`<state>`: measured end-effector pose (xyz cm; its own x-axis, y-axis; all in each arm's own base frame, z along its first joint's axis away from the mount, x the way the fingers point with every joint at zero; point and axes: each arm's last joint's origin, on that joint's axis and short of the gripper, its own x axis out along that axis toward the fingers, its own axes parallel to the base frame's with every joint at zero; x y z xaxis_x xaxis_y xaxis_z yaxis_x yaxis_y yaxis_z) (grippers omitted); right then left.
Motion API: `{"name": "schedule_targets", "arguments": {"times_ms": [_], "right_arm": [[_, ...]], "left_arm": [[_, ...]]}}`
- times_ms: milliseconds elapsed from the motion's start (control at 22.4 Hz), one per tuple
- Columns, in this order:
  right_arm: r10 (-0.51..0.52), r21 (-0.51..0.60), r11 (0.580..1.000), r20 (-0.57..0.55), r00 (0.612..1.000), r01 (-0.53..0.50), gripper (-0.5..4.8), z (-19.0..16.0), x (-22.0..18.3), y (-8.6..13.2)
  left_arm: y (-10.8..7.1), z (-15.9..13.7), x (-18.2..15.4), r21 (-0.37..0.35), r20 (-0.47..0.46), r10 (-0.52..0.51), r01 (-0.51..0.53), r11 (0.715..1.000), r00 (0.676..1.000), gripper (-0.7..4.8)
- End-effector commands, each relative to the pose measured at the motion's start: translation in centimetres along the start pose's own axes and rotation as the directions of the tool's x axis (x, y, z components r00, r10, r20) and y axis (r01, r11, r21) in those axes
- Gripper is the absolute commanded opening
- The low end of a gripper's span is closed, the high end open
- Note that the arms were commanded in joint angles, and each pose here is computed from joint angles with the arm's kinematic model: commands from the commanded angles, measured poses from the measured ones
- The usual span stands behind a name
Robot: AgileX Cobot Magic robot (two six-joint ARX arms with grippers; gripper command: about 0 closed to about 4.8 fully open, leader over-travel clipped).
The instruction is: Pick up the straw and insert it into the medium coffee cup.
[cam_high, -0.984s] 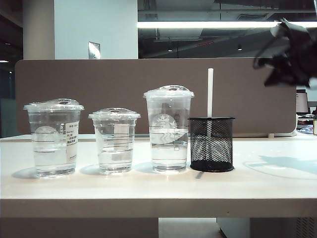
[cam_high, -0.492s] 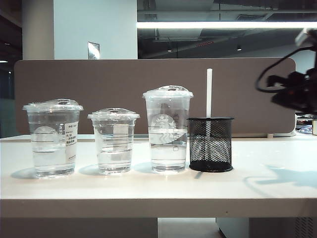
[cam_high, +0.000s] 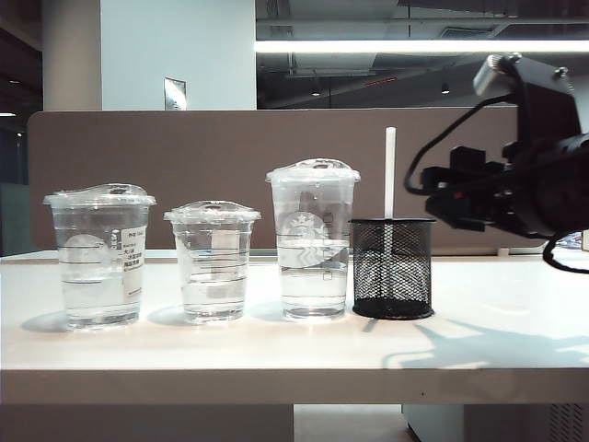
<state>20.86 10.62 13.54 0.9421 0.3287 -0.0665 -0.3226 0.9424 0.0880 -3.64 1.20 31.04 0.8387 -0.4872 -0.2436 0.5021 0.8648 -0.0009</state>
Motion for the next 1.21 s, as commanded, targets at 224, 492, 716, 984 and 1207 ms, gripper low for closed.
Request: {"name": "schedule_targets", "arguments": {"times_ms": [224, 492, 716, 984, 1207], "right_arm": [[0.11, -0.008, 0.994, 0.006, 0.994, -0.11, 2.43, 0.4, 0.3, 1.1], [0.127, -0.046, 0.991, 0.032, 0.991, -0.125, 2.43, 1.4, 1.5, 1.5], [0.122, -0.05, 0.991, -0.021, 0.992, -0.123, 2.43, 1.7, 2.6, 1.7], [0.142, -0.05, 0.989, -0.019, 0.99, -0.142, 1.98, 2.0, 4.1, 2.1], [0.142, -0.05, 0.988, -0.023, 0.99, -0.143, 0.94, 1.9, 5.0, 2.3]], "left_arm": [[-0.1, 0.0, 0.0, -0.002, -0.001, -0.019, 0.019, 1.0, 1.0, -0.03], [-0.1, -0.1, 0.0, -0.005, -0.016, -0.02, 0.019, 1.0, 1.0, -0.03], [-0.1, -0.2, 0.0, -0.005, -0.019, -0.023, 0.023, 1.0, 1.0, -0.03], [-0.1, -0.2, 0.0, -0.005, -0.018, -0.023, 0.023, 1.0, 1.0, -0.03], [-0.1, -0.2, 0.0, -0.005, -0.019, -0.024, 0.024, 1.0, 1.0, -0.03]]}}
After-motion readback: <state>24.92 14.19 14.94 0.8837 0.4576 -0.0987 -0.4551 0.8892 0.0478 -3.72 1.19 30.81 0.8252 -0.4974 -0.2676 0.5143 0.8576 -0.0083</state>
